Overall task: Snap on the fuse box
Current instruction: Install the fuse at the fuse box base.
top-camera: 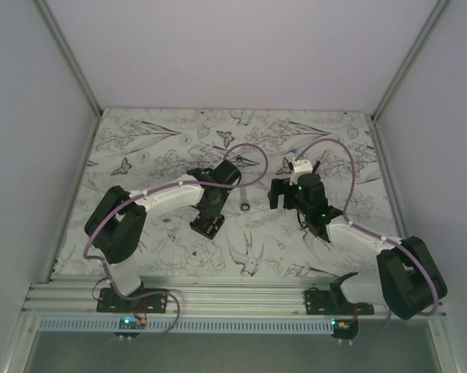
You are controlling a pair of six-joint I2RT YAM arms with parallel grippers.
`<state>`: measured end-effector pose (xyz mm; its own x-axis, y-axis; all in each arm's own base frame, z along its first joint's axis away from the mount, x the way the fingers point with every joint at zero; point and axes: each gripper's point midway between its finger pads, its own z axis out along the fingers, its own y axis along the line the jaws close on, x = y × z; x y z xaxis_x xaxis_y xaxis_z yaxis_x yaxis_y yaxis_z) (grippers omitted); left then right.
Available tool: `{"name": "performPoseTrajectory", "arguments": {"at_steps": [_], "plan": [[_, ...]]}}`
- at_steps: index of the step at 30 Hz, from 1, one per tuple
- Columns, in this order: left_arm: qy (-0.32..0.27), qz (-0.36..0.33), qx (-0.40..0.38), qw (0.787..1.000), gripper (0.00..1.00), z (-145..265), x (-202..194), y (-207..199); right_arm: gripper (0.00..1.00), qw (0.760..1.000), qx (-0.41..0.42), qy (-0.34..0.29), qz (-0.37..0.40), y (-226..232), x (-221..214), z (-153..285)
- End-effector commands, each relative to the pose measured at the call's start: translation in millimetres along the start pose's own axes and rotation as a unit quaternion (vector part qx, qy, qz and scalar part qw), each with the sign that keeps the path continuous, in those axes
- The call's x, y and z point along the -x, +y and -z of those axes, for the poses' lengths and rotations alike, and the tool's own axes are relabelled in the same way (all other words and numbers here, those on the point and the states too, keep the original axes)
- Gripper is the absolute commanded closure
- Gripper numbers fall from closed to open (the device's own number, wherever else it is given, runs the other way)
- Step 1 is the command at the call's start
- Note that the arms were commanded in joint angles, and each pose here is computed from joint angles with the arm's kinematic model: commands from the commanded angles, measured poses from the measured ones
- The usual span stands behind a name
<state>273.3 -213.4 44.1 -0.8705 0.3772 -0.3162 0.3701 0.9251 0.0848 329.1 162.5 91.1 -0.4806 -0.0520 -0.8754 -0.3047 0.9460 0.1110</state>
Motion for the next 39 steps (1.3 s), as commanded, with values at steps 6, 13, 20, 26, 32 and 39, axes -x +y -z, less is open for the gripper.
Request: {"name": "performPoseTrajectory", "arguments": {"at_steps": [6,13,20,26,32,39], "plan": [[-0.01,-0.012,0.001,1.0,1.0,-8.7,-5.0,1.5,0.0,1.0,0.005,-0.011,-0.001,0.8,7.1,-2.9],[-0.013,-0.013,0.0,1.0,1.0,-10.5,-4.3,0.8,0.0,1.0,0.008,-0.011,0.0,1.8,7.2,-2.9],[-0.018,-0.013,-0.003,1.0,1.0,-7.9,-2.2,0.6,0.0,1.0,0.011,-0.01,0.0,3.0,7.1,-4.0],[-0.025,-0.013,-0.005,1.0,1.0,-2.0,0.1,1.0,0.0,1.0,0.011,-0.007,0.002,2.7,5.7,-4.7],[-0.028,-0.011,0.0,1.0,1.0,0.1,1.6,2.9,0.0,1.0,0.012,-0.005,0.003,3.4,5.1,-5.2],[-0.03,-0.012,0.001,0.999,1.0,0.4,3.1,2.9,0.0,1.0,0.013,-0.006,0.003,3.5,5.6,-5.1]]}}
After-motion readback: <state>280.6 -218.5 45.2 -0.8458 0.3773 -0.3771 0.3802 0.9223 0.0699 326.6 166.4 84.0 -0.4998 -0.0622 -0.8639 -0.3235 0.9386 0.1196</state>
